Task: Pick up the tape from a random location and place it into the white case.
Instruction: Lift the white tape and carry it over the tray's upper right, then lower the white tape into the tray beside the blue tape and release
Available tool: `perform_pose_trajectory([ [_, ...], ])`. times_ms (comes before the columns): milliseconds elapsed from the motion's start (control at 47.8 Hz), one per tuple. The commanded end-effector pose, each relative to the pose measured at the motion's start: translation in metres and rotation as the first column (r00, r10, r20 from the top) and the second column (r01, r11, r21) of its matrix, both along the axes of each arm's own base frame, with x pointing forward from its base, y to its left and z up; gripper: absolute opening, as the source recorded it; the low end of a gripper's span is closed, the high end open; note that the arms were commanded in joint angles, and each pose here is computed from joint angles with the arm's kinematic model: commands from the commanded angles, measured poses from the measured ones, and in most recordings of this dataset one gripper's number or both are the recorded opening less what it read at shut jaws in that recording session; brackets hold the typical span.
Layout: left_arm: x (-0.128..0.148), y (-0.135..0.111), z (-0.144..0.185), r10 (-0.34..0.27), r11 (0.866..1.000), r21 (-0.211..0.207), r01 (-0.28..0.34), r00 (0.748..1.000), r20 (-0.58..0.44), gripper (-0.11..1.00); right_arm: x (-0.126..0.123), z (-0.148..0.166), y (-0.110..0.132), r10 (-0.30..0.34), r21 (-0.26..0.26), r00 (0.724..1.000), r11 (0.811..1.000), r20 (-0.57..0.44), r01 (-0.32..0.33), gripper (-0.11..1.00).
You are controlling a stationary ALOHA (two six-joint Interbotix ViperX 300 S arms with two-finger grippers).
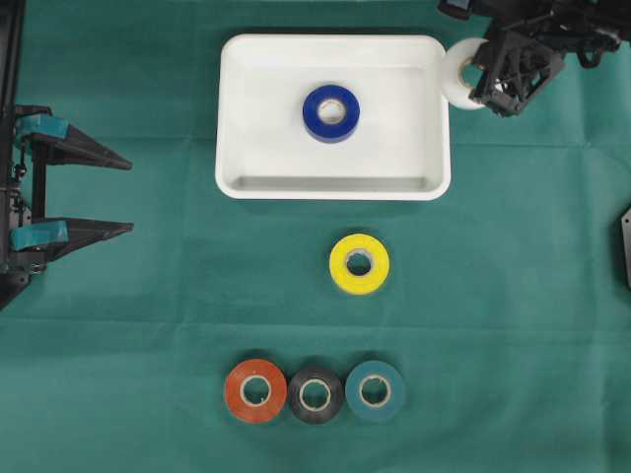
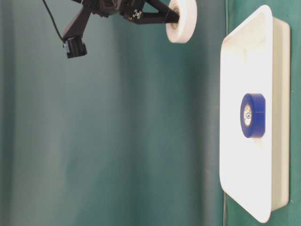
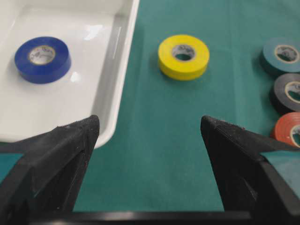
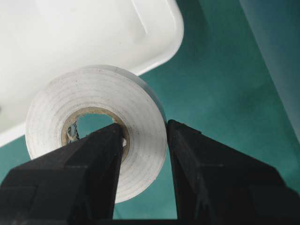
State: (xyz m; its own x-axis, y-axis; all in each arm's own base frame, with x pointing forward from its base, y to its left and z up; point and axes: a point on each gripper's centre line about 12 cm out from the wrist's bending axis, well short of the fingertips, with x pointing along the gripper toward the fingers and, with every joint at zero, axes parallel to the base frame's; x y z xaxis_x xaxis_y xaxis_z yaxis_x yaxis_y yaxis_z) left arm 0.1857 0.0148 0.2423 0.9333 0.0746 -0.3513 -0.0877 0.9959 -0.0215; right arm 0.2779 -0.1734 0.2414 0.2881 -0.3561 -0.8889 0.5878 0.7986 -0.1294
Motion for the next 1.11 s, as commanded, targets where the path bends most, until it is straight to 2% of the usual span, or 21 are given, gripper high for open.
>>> perform_pose_trajectory([
  [0,0.002,0.000,0.006,-0.002,1.000,-0.002,0.003,1.000,0.016,0.90,0.012,0.016,-0.004,0.006,-0.024,0.999,1.000,0.053,-0.005,0.33],
  [460,0.002,0.000,0.005,-0.001,1.000,-0.002,0.001,1.000,0.014,0.90,0.055,0.018,-0.017,0.046,-0.036,0.997,0.998,0.057,-0.044,0.33],
  [1088,0.002,0.000,0.005,-0.002,1.000,-0.002,0.003,1.000,0.012,0.90,0.063,0.017,-0.017,0.059,-0.039,0.996,0.998,0.063,-0.056,0.33],
])
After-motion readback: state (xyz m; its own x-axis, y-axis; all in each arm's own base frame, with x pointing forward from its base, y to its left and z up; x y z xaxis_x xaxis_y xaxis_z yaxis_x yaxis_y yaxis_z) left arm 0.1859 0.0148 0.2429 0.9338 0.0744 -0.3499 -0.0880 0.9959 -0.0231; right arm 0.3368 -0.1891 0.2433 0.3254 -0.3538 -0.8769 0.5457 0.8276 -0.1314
